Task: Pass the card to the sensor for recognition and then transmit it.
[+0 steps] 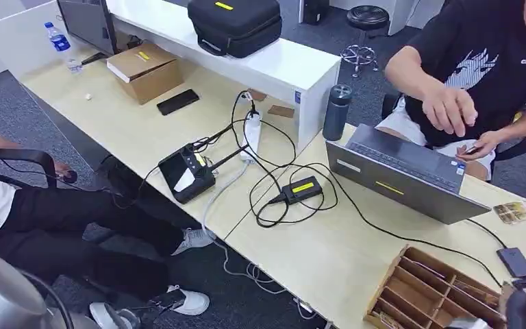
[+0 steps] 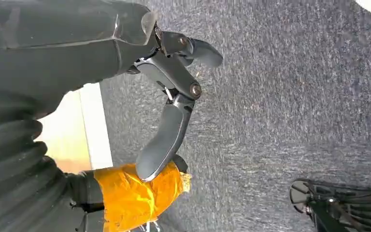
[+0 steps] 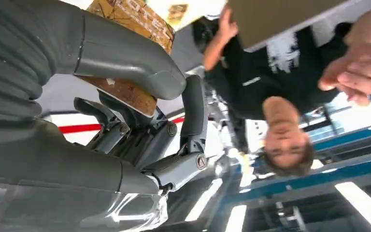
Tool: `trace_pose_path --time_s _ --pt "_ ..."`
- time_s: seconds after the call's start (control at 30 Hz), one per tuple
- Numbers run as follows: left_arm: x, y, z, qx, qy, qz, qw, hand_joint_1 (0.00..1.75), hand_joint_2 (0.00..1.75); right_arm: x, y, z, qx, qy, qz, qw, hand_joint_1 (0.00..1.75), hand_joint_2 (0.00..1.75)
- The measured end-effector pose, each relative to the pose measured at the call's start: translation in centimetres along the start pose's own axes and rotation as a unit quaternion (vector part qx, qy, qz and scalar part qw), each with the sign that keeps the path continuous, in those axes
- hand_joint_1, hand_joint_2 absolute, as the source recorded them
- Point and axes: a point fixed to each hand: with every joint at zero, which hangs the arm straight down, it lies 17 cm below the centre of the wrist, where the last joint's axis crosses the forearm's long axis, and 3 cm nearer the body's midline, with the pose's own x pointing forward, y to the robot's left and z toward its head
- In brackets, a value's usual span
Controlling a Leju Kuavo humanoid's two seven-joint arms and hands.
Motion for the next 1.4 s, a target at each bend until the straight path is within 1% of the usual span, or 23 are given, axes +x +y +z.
trace_pose_path --time_s 0.13,0.23,0.3,0.37,0.5,0.63,0.77,0.83,0.87,0.9,0.97,1.1,1.23,1.33,1.4 --pt "0.4 0.7 0.0 0.002 -0.003 -0.012 1.000 0.00 1.75 1.8 -0.3 -4.2 0.011 -0.024 -0.001 1.000 1.75 1.75" --pt "0.5 1.0 0.0 0.004 -0.003 -0.017 1.000 0.00 1.75 2.6 -0.4 -5.5 0.014 -0.035 0.000 0.999 1.75 1.75" --pt "0.4 1.1 0.0 0.003 -0.003 -0.019 1.000 0.00 1.75 2.8 0.2 -6.3 0.030 -0.035 0.008 0.999 1.75 1.75" --pt "0.6 1.3 0.1 0.003 -0.004 -0.027 1.000 0.00 1.75 2.8 1.1 -7.6 0.051 -0.027 0.029 0.998 1.75 1.75" --pt "0.9 1.7 0.1 0.003 -0.005 -0.038 0.999 0.00 1.75 3.2 1.9 -10.5 0.070 -0.015 0.053 0.996 1.75 1.75" --pt "0.8 1.8 0.1 0.002 -0.004 -0.041 0.999 0.00 1.75 3.9 2.3 -11.8 0.074 -0.014 0.045 0.996 1.75 1.75" --pt "0.8 1.8 0.1 0.002 -0.004 -0.042 0.999 0.00 1.75 5.0 2.4 -12.3 0.075 -0.018 0.028 0.997 1.75 1.75" --pt "0.8 1.8 0.1 0.002 -0.004 -0.042 0.999 0.00 1.75 5.6 2.6 -12.3 0.080 -0.021 0.004 0.997 1.75 1.75" --pt "0.8 1.8 0.1 0.002 -0.004 -0.041 0.999 0.00 1.75 6.0 2.7 -12.3 0.085 -0.025 -0.012 0.996 1.08 1.75" --pt "0.8 1.8 0.1 0.002 -0.004 -0.041 0.999 0.00 1.75 6.3 2.8 -12.3 0.088 -0.028 -0.027 0.995 0.00 1.75" --pt "0.8 1.8 0.1 0.002 -0.004 -0.040 0.999 0.00 1.75 7.2 3.0 -12.2 0.098 -0.036 -0.063 0.993 0.00 1.75" --pt "0.8 1.9 0.1 0.001 -0.002 -0.036 0.999 0.00 1.75 9.3 3.5 -11.6 0.120 -0.054 -0.175 0.976 0.00 1.75" --pt "0.6 1.9 0.1 0.001 -0.001 -0.033 0.999 0.00 1.75 10.3 3.2 -10.8 0.116 -0.065 -0.232 0.964 0.00 1.75" --pt "0.6 1.9 0.1 0.001 -0.001 -0.029 1.000 0.00 1.75 11.3 3.1 -9.7 0.119 -0.070 -0.293 0.946 0.00 1.75" --pt "0.6 1.9 0.1 0.003 -0.001 -0.025 1.000 0.00 1.75 11.8 2.8 -9.0 0.118 -0.074 -0.338 0.931 0.00 1.75"
